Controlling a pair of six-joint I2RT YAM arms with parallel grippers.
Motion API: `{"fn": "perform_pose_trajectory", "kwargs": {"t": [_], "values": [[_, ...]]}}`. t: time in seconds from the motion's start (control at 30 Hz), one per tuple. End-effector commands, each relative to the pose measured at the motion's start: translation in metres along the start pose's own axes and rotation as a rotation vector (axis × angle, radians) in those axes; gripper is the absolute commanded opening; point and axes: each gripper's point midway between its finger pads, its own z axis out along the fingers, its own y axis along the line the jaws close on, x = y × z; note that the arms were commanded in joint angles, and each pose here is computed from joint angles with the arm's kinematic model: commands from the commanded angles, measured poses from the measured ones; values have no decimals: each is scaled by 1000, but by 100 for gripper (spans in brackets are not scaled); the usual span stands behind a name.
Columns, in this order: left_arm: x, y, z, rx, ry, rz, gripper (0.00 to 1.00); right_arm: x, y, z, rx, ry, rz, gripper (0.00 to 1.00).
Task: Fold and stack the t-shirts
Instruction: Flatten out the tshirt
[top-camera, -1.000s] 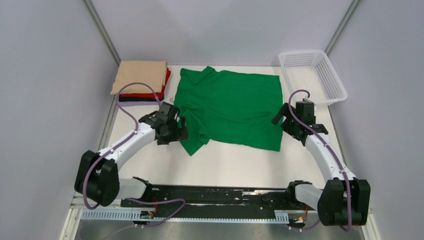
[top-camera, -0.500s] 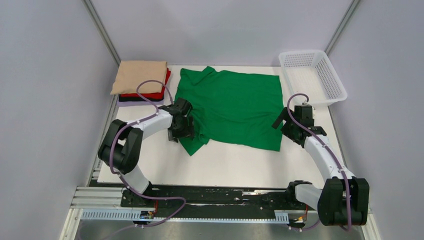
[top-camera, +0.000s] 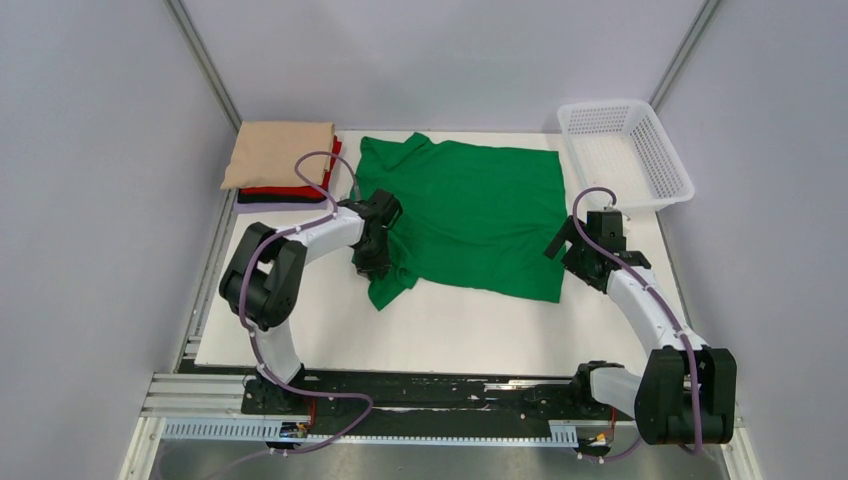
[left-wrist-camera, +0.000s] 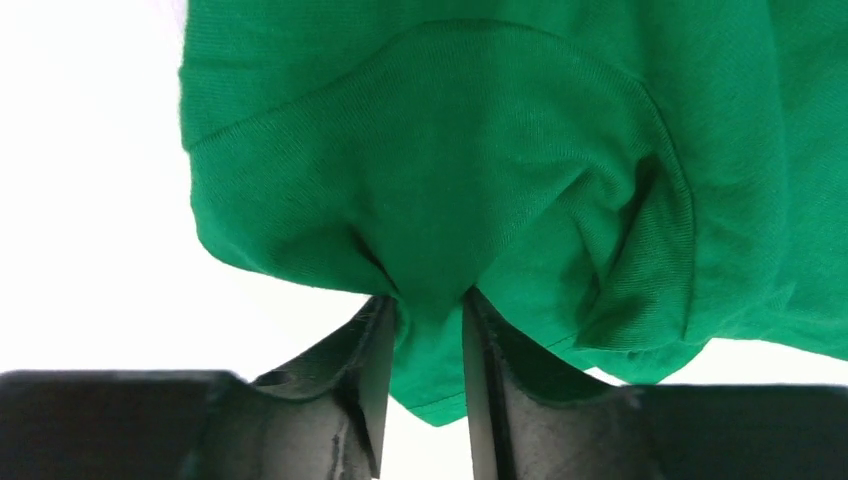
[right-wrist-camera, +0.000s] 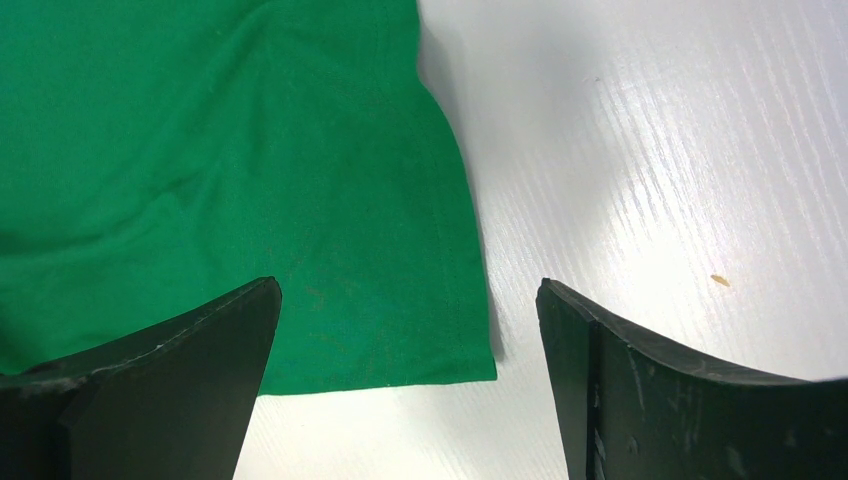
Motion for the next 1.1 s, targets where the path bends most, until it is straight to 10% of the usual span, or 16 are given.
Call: {"fn": "perform_pose_trajectory", "kwargs": {"t": [0.0,0.17,0.57,1.07], "values": [[13,4,34,-65,48,-15,34,-2,0,4,0,-14,-9,100],[24,27,28,-164,74,8,0,6,-1,6,-5,22,-4,100],[72,44,-46,-100,32,-47,0,66,-22,-9,112,292,95,92],[92,41,-39,-37,50,-79,0,96,-33,13,139,332,166,62]]}}
